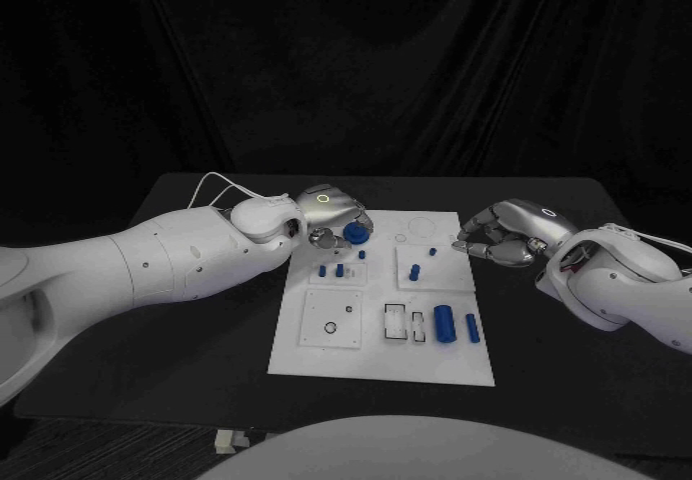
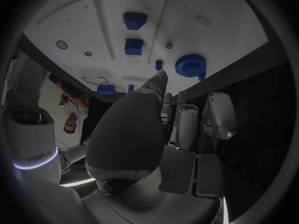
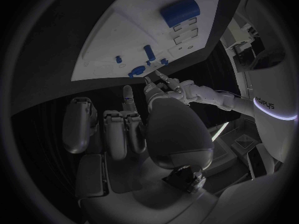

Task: Assemble the parts on the task board

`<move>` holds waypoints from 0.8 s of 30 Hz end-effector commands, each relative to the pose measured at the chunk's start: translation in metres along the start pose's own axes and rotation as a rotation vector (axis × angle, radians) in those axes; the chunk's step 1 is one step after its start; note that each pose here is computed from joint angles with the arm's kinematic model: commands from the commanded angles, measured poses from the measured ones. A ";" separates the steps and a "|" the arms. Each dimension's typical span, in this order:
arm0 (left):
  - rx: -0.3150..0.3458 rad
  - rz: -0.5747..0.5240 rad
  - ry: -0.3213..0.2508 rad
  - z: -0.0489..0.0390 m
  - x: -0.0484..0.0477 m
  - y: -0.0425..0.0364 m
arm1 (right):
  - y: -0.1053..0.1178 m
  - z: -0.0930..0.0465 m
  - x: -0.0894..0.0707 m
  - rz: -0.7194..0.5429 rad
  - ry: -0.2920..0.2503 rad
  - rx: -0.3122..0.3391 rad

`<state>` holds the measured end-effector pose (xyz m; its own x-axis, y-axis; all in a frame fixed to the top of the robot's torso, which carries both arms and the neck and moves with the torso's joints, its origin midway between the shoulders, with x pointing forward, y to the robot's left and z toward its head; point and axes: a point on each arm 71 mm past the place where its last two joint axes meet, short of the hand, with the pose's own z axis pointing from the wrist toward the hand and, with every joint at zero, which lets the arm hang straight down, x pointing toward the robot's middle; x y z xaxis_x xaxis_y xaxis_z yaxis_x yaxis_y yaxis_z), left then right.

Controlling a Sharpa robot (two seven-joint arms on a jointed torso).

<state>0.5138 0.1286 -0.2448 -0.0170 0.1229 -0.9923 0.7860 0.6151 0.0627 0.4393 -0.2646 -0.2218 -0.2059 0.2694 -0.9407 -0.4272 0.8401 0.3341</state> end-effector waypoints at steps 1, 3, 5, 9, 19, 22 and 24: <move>0.010 0.007 0.043 0.0032 0.0039 -0.0043 | 0.000 0.000 0.000 0.001 -0.010 -0.003; 0.011 0.003 0.056 0.0050 0.0056 -0.0060 | 0.001 0.000 0.000 0.001 -0.010 -0.004; 0.011 -0.001 0.070 0.0069 0.0078 -0.0078 | 0.001 0.000 0.000 0.001 -0.010 -0.004; 0.014 -0.006 0.085 0.0094 0.0117 -0.0104 | 0.001 0.000 0.000 0.002 -0.010 -0.005; 0.019 -0.016 0.110 0.0131 0.0208 -0.0145 | 0.001 0.000 0.000 0.002 -0.008 -0.005; 0.019 -0.017 0.115 0.0136 0.0223 -0.0145 | 0.001 0.000 0.000 0.002 -0.007 -0.005; 0.019 -0.018 0.116 0.0139 0.0234 -0.0146 | 0.001 0.000 0.001 0.002 -0.007 -0.005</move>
<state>0.5114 0.1132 -0.2686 -0.0918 0.1915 -0.9772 0.7899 0.6115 0.0456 0.4392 -0.2637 -0.2218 -0.2071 0.2705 -0.9402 -0.4284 0.8389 0.3357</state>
